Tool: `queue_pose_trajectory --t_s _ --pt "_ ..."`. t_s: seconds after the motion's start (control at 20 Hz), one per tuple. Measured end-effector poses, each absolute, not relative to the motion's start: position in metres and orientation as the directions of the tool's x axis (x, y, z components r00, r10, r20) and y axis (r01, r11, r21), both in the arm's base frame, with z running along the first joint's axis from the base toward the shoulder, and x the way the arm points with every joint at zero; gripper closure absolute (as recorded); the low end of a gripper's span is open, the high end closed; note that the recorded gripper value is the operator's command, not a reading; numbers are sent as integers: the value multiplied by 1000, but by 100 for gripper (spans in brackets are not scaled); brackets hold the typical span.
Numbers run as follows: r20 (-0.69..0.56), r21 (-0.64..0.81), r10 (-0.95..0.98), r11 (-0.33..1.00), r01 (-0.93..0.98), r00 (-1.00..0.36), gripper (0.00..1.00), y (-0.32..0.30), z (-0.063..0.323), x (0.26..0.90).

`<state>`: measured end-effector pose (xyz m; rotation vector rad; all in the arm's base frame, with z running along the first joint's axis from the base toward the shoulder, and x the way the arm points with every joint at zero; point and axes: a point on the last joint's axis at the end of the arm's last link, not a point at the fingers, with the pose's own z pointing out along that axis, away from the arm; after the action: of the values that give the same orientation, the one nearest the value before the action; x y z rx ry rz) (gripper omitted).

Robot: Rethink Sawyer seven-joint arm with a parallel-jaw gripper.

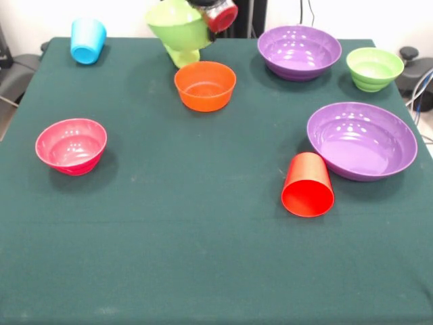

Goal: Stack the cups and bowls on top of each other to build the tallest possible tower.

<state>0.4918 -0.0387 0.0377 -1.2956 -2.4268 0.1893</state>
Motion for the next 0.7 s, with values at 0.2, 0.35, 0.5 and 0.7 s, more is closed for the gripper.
queue_pose_trajectory --t_s 0.2,0.35,0.5,0.7 --pt "276 -300 817 573 763 -506 100 -40 21 496" --pt "282 -296 812 580 759 -511 100 -37 15 500" --pt "295 -287 804 590 755 -516 100 -31 9 503" --pt "315 -268 798 593 759 -513 100 -26 5 507"
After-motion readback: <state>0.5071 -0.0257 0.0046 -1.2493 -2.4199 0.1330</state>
